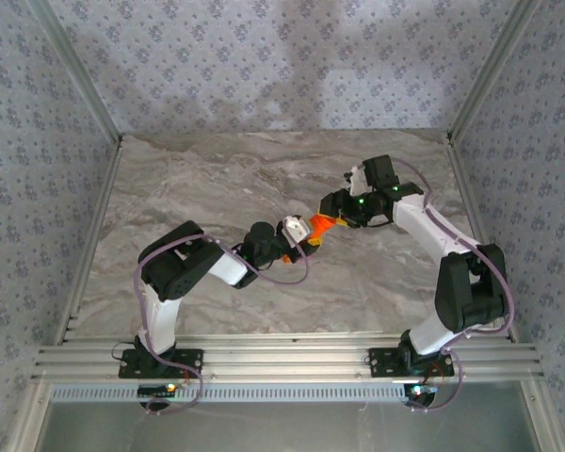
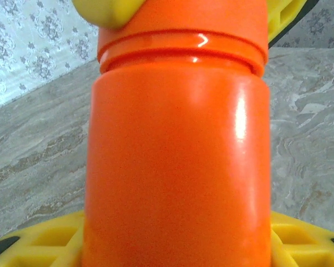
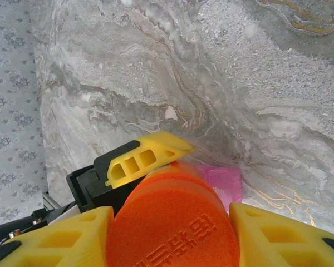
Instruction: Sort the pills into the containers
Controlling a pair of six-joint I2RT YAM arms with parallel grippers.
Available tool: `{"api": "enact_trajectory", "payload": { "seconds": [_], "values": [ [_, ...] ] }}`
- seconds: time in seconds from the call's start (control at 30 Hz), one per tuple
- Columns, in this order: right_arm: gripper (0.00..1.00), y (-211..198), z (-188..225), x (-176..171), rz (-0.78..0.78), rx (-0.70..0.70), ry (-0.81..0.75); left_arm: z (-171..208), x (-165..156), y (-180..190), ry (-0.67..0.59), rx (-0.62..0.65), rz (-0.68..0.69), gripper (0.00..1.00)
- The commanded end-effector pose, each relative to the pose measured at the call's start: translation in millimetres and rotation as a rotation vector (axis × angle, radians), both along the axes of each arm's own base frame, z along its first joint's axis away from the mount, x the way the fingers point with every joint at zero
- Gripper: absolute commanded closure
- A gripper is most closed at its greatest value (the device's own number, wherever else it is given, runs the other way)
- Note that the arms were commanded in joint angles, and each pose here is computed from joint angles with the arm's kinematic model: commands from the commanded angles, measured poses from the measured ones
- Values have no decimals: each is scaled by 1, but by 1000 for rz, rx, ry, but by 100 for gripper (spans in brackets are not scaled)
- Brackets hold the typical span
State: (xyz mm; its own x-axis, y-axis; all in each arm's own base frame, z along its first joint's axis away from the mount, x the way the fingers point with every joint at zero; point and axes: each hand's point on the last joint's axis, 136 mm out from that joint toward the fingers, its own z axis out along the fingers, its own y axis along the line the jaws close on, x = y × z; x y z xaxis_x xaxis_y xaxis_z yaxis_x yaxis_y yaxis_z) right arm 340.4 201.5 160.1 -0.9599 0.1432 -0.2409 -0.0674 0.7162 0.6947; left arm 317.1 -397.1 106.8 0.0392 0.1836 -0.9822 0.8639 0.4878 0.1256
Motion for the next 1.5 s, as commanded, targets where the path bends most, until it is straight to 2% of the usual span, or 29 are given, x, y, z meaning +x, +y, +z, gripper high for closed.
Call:
{"api": "enact_trajectory", "payload": {
  "seconds": [0.0, 0.13, 0.43, 0.67, 0.77, 0.93, 1.0, 1.03, 1.2, 1.37, 1.47],
  "values": [
    [46, 22, 19, -24, 74, 77, 56, 100, -12, -20, -202, -224, -62, 100],
    [40, 19, 22, -26, 72, 72, 54, 100, -12, -20, -201, -224, -61, 100],
    [25, 8, 58, -15, 47, 79, -60, 101, -13, -21, -201, -225, -67, 100],
    [22, -15, 71, -14, -14, 22, -117, 106, -13, -17, -173, -246, -73, 100],
    [22, -26, 79, -10, -50, -7, -181, 111, -14, -12, -142, -265, -84, 100],
    [22, -39, 106, 4, -74, -68, -405, 117, -13, -5, -82, -288, -104, 100],
    [22, -37, 124, 4, -45, -66, -501, 118, -14, -4, -58, -294, -118, 100],
    [22, -37, 117, 2, -30, -74, -515, 119, -13, -4, -40, -298, -124, 100],
    [22, -26, 138, 0, 55, -83, -668, 125, -14, -1, 22, -334, -176, 100],
    [19, -14, 126, 2, 124, -110, -663, 129, -16, 0, 66, -357, -225, 100],
    [19, -4, 134, 5, 156, -108, -682, 128, -17, 0, 82, -360, -243, 100]
  ]
}}
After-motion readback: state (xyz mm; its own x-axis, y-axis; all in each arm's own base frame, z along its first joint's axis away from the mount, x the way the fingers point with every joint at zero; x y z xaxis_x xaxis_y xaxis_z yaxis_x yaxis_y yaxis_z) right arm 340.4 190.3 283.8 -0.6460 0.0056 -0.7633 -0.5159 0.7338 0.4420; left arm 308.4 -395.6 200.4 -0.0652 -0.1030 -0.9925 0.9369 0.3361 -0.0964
